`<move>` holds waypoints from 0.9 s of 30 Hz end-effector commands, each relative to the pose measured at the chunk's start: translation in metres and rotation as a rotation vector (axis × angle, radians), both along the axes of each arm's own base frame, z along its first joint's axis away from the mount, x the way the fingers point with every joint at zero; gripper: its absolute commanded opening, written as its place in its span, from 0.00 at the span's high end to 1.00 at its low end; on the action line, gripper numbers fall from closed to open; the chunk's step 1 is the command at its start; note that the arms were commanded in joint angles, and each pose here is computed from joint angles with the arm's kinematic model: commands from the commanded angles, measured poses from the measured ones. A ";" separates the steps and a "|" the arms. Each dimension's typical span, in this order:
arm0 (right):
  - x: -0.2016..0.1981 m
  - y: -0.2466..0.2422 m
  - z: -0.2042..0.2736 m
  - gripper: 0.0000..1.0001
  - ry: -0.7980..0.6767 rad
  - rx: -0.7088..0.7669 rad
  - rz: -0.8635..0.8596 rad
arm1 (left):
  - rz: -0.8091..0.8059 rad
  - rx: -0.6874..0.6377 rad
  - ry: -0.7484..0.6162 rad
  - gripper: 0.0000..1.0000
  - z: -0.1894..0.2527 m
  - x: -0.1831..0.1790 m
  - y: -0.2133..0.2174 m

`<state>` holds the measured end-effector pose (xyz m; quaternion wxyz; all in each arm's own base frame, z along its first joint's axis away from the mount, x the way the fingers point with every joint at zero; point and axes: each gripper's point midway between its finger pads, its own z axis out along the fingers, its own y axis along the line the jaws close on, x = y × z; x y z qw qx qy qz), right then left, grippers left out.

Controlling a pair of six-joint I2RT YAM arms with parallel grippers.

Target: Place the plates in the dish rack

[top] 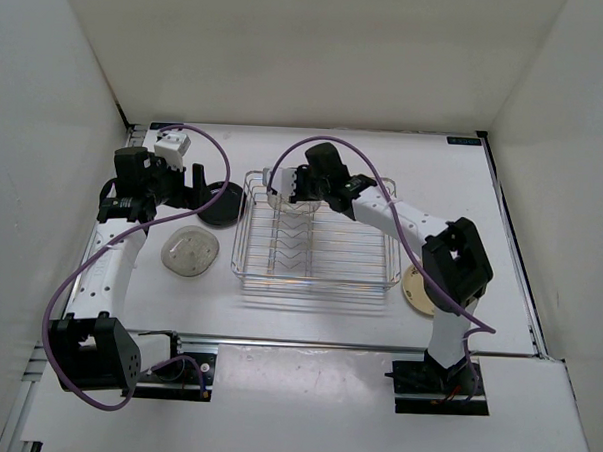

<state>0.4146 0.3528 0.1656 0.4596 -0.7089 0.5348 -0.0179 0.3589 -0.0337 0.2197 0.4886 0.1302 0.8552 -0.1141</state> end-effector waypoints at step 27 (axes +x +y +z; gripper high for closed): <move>0.029 -0.031 0.053 0.36 -0.223 0.024 -0.242 | -0.004 0.006 -0.030 0.00 0.006 -0.003 0.001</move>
